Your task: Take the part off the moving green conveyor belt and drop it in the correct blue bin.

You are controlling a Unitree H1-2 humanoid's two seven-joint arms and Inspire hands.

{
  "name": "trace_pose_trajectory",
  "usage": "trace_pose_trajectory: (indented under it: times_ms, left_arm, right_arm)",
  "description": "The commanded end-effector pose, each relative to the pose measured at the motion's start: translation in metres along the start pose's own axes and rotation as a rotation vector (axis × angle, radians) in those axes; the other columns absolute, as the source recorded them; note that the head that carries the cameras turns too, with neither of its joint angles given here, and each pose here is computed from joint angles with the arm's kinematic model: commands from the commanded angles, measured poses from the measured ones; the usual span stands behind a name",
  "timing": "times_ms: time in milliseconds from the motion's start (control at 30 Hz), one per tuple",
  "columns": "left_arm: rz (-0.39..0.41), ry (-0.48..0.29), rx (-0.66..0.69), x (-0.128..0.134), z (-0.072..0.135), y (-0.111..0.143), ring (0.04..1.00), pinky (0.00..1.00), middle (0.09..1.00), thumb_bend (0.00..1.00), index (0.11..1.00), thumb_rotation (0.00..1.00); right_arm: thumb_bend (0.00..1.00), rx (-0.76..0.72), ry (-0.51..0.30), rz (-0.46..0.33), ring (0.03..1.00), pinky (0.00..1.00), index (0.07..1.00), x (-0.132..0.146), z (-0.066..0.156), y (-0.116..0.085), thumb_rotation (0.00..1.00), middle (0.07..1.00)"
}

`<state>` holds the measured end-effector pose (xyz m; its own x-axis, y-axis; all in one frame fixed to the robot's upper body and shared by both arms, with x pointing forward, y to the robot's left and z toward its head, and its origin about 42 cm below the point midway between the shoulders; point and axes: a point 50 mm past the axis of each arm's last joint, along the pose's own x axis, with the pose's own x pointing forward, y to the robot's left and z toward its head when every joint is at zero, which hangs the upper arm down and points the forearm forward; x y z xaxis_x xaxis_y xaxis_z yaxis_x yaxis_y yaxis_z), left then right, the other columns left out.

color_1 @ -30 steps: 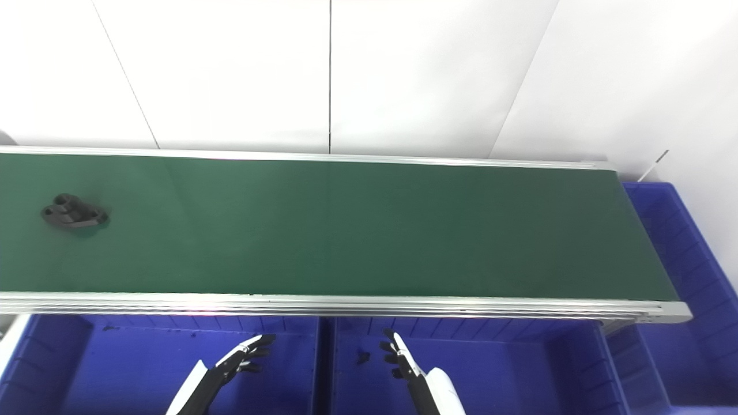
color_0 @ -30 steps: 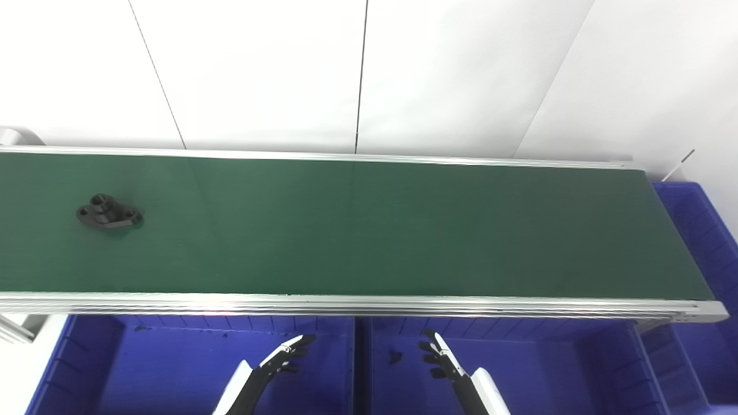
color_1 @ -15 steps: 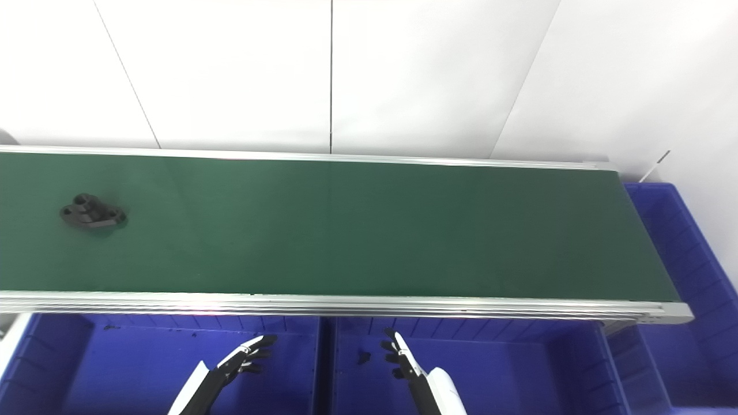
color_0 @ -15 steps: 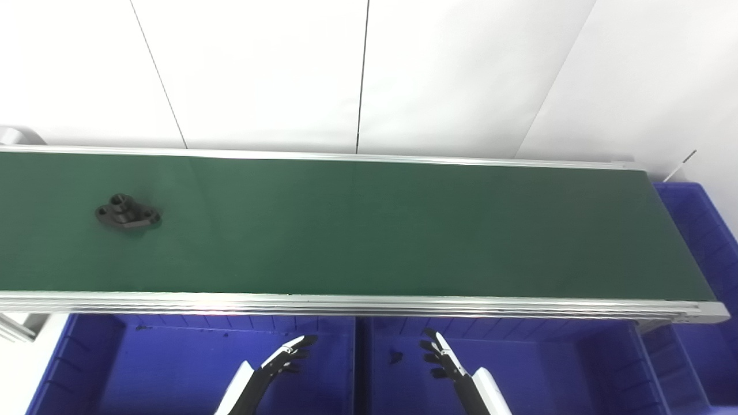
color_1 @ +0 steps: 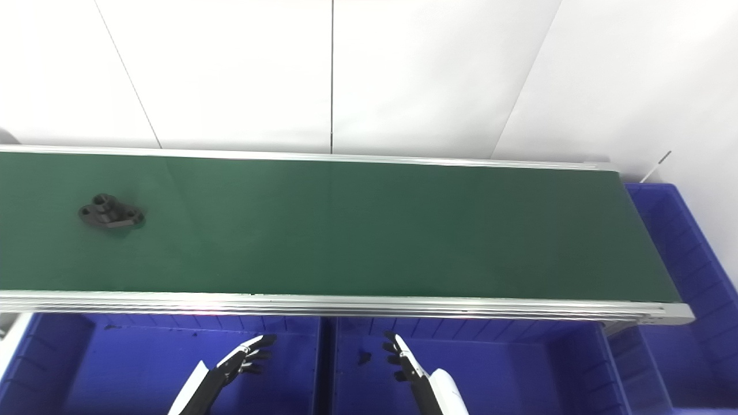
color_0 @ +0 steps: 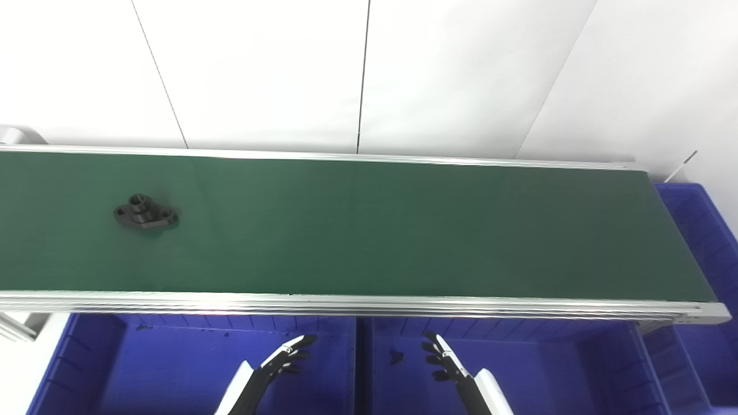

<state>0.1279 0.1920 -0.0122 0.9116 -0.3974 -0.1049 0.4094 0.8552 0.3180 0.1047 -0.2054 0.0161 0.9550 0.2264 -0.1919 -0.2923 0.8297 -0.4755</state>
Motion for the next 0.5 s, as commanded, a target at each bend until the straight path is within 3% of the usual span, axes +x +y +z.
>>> trace_pose_trajectory:
  times_ms: [0, 233, 467]
  left_arm:
    - [0.021, -0.055, 0.009, 0.007, 0.006, 0.0, 0.8, 0.71, 0.87, 0.84, 0.844, 0.1]
    - [0.024, -0.043, 0.023, 0.011, 0.0, -0.009, 0.763, 0.66, 0.836, 0.85, 0.824, 0.1]
    - [0.03, -0.058, 0.05, 0.011, -0.001, -0.012, 0.744, 0.64, 0.817, 0.85, 0.809, 0.09]
  right_arm:
    - [0.79, 0.005, -0.066, -0.029, 0.843, 0.73, 0.972, -0.002, 0.002, -0.006, 0.2, 0.897]
    - [0.78, 0.022, -0.045, -0.023, 0.866, 0.76, 0.999, -0.002, -0.012, -0.008, 0.22, 0.918]
    - [0.81, 0.053, 0.002, -0.036, 0.904, 0.8, 1.0, -0.003, -0.011, -0.009, 0.22, 0.928]
